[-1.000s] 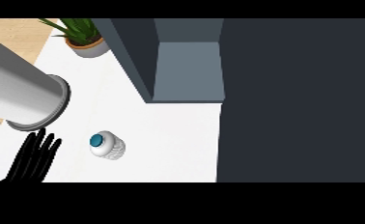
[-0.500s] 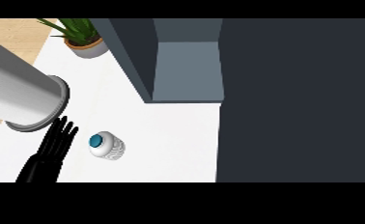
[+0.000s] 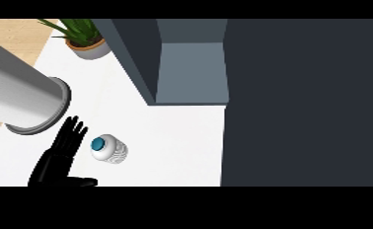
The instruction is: Pick up the bottled water, place it into the cabinet and close the cabinet
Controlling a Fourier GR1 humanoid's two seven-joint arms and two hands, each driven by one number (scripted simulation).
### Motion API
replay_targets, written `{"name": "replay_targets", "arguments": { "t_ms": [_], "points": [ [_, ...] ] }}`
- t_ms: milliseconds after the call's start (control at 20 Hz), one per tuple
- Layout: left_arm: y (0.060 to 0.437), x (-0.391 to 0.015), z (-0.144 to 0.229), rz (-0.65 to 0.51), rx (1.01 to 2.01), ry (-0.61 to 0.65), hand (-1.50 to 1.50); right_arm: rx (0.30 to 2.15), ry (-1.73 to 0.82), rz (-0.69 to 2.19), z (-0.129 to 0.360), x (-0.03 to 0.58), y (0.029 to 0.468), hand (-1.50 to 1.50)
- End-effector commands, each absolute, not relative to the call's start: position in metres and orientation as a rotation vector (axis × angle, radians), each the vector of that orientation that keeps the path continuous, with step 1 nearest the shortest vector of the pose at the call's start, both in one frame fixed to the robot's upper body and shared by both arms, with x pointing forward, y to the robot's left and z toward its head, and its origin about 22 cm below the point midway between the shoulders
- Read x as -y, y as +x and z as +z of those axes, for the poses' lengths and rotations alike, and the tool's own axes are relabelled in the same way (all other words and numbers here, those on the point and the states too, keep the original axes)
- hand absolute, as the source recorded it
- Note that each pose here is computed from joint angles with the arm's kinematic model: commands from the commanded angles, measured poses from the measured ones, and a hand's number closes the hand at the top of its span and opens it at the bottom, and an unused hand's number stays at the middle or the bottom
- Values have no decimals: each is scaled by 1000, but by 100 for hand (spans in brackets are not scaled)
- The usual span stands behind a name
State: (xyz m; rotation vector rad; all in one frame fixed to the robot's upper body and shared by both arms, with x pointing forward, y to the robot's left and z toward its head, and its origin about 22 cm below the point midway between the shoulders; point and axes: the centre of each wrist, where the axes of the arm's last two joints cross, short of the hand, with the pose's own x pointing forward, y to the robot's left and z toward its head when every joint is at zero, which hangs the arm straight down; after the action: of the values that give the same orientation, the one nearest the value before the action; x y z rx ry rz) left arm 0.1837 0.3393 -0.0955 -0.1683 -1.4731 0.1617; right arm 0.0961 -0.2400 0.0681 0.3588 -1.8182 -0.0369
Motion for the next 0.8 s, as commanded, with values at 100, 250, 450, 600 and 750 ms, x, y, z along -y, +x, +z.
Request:
{"name": "replay_targets", "arguments": {
  "t_ms": [100,250,450,600,750],
  "points": [
    [183,-335,-136,214,1440,-207,-150,1806,353,-43,69,227,89,-150],
    [202,-349,-137,205,1449,-232,-150,1811,365,-36,57,240,92,-150],
    [196,-325,-150,185,1442,-259,-150,1843,360,-16,76,226,95,-150],
    [207,-325,-154,192,1439,-249,-150,1815,363,-22,65,248,86,-150],
    [197,-317,-168,206,1437,-279,-150,1808,356,-3,60,228,94,-150]
  ]
}}
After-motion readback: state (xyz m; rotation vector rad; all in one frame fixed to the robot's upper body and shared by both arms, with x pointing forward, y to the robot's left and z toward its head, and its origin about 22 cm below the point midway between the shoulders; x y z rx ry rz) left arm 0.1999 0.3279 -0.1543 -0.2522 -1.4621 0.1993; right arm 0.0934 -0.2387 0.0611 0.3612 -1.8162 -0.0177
